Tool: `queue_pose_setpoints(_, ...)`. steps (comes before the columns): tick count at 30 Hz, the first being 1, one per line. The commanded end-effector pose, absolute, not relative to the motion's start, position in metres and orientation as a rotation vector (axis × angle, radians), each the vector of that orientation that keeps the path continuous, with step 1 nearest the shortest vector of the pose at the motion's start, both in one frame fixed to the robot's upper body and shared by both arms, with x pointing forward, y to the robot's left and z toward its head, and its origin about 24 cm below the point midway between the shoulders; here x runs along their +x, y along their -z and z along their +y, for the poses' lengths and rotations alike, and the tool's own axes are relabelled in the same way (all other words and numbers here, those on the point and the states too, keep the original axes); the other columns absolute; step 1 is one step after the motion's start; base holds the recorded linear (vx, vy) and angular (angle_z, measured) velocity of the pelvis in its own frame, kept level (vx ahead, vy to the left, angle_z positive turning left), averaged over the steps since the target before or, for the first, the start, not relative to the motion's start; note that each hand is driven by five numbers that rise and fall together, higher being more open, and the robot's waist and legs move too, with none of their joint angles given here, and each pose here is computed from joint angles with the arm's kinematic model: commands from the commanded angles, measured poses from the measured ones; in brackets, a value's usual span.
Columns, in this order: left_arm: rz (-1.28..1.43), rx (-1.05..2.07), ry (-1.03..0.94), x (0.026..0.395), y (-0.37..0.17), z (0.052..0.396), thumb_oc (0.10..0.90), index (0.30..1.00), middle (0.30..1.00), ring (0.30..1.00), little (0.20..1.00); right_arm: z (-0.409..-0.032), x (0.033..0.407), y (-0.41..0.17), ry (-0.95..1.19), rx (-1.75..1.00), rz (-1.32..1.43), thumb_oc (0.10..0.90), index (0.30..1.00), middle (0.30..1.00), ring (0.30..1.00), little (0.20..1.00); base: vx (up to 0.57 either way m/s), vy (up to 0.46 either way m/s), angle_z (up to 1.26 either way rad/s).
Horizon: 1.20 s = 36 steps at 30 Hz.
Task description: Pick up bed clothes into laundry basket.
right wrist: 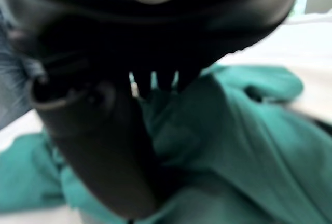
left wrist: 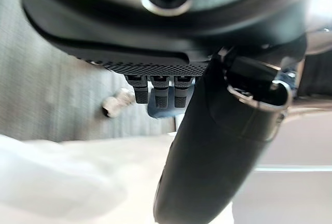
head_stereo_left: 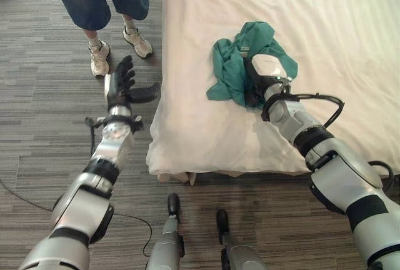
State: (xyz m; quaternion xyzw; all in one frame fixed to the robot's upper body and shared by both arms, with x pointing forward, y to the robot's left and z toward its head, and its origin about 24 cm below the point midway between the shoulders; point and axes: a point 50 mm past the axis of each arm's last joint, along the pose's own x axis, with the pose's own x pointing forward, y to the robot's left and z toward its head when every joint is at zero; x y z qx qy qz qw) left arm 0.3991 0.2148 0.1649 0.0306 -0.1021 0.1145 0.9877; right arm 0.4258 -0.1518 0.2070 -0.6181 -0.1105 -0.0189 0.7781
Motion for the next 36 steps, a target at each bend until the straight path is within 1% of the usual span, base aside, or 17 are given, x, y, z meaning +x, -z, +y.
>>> queue_pose_setpoints(1, -0.470, 0.049, -0.249, 0.403, -0.238, 0.214, 0.800, 0.900, 0.900, 0.900, 0.900, -0.166, 0.428, -0.245, 0.165, -1.369, -0.288, 0.400, 0.300, 0.300, 0.300, 0.300, 0.01, 0.066, 0.05)
queue_pose_setpoints(5, -0.464, 0.071, -0.239, 0.399, -0.225, 0.210, 0.800, 0.900, 0.900, 0.900, 0.900, -0.163, 0.426, -0.253, 0.180, -1.335, -0.337, 0.400, 0.300, 0.300, 0.300, 0.300, 0.04, 0.088, 0.04)
queue_pose_setpoints(8, -0.525, 0.074, -0.220, 0.386, -0.225, 0.214, 0.800, 0.900, 0.900, 0.900, 0.900, -0.195, 0.415, -0.295, 0.324, -1.273, -0.424, 0.400, 0.300, 0.300, 0.300, 0.300, 0.13, 0.170, -0.02)
queue_pose_setpoints(9, -0.575, 0.059, -0.227, 0.375, -0.228, 0.223, 0.800, 0.900, 0.900, 0.900, 0.900, -0.226, 0.402, -0.319, 0.438, -1.211, -0.471, 0.400, 0.300, 0.300, 0.300, 0.300, 0.09, 0.139, -0.15)
queue_pose_setpoints(10, -0.573, 0.060, -0.227, 0.375, -0.228, 0.223, 0.800, 0.900, 0.900, 0.900, 0.900, -0.226, 0.402, -0.318, 0.438, -1.211, -0.469, 0.400, 0.300, 0.300, 0.300, 0.300, 0.12, 0.151, -0.19)
queue_pose_setpoints(11, -0.581, 0.071, -0.237, 0.369, -0.224, 0.229, 0.800, 0.900, 0.900, 0.900, 0.900, -0.242, 0.394, -0.324, 0.486, -1.185, -0.489, 0.400, 0.300, 0.300, 0.300, 0.300, 0.08, 0.093, -0.11)
queue_pose_setpoints(13, -0.638, 0.082, -0.263, 0.351, -0.228, 0.245, 0.800, 0.900, 0.900, 0.900, 0.900, -0.290, 0.364, -0.340, 0.626, -1.119, -0.519, 0.400, 0.300, 0.300, 0.300, 0.300, 0.13, 0.195, -0.08)
queue_pose_setpoints(15, -0.660, 0.085, -0.269, 0.344, -0.230, 0.250, 0.800, 0.900, 0.900, 0.900, 0.900, -0.303, 0.353, -0.336, 0.659, -1.083, -0.529, 0.400, 0.300, 0.300, 0.300, 0.300, 0.06, 0.140, -0.11)
queue_pose_setpoints(17, -0.725, 0.113, -0.298, 0.332, -0.243, 0.260, 0.800, 0.900, 0.900, 0.900, 0.900, -0.329, 0.335, -0.323, 0.737, -1.007, -0.513, 0.400, 0.300, 0.300, 0.300, 0.300, 0.03, 0.139, -0.18)
queue_pose_setpoints(18, -0.724, 0.118, -0.295, 0.332, -0.243, 0.260, 0.800, 0.900, 0.900, 0.900, 0.900, -0.331, 0.334, -0.321, 0.739, -1.004, -0.508, 0.400, 0.300, 0.300, 0.300, 0.300, 0.01, 0.210, -0.28)
queue_pose_setpoints(19, -0.800, 0.166, -0.331, 0.316, -0.259, 0.273, 0.800, 0.900, 0.900, 0.900, 0.900, -0.356, 0.309, -0.293, 0.798, -0.970, -0.471, 0.400, 0.300, 0.300, 0.300, 0.300, -0.02, 0.127, -0.29)
queue_pose_setpoints(23, -0.874, 0.178, -0.344, 0.307, -0.271, 0.270, 0.800, 0.900, 0.900, 0.900, 0.900, -0.371, 0.284, -0.249, 0.830, -0.893, -0.423, 0.400, 0.300, 0.300, 0.300, 0.300, -0.06, 0.080, -0.72)
queue_pose_setpoints(25, -0.883, 0.253, -0.379, 0.309, -0.276, 0.266, 0.800, 0.900, 0.900, 0.900, 0.900, -0.371, 0.267, -0.216, 0.805, -0.871, -0.371, 0.400, 0.300, 0.300, 0.300, 0.300, -0.16, 0.125, -0.72)
queue_pose_setpoints(26, -0.905, 0.253, -0.377, 0.305, -0.276, 0.263, 0.800, 0.900, 0.900, 0.900, 0.900, -0.368, 0.250, -0.176, 0.781, -0.824, -0.294, 0.400, 0.300, 0.300, 0.300, 0.300, -0.16, 0.081, -0.78)
queue_pose_setpoints(29, -0.885, 0.243, -0.364, 0.296, -0.261, 0.261, 0.800, 0.900, 0.900, 0.900, 0.900, -0.365, 0.220, -0.125, 0.756, -0.747, -0.165, 0.400, 0.300, 0.300, 0.300, 0.300, -0.25, 0.105, -1.31)
queue_pose_setpoints(33, -0.817, 0.227, -0.392, 0.297, -0.243, 0.262, 0.800, 0.900, 0.900, 0.900, 0.900, -0.358, 0.198, -0.095, 0.713, -0.675, -0.072, 0.400, 0.300, 0.300, 0.300, 0.300, -0.24, 0.027, -1.55)
queue_pose_setpoints(36, -0.792, 0.234, -0.432, 0.294, -0.236, 0.269, 0.800, 0.900, 0.900, 0.900, 0.900, -0.350, 0.201, -0.098, 0.672, -0.685, -0.102, 0.400, 0.300, 0.300, 0.300, 0.300, -0.34, -0.032, -2.07)
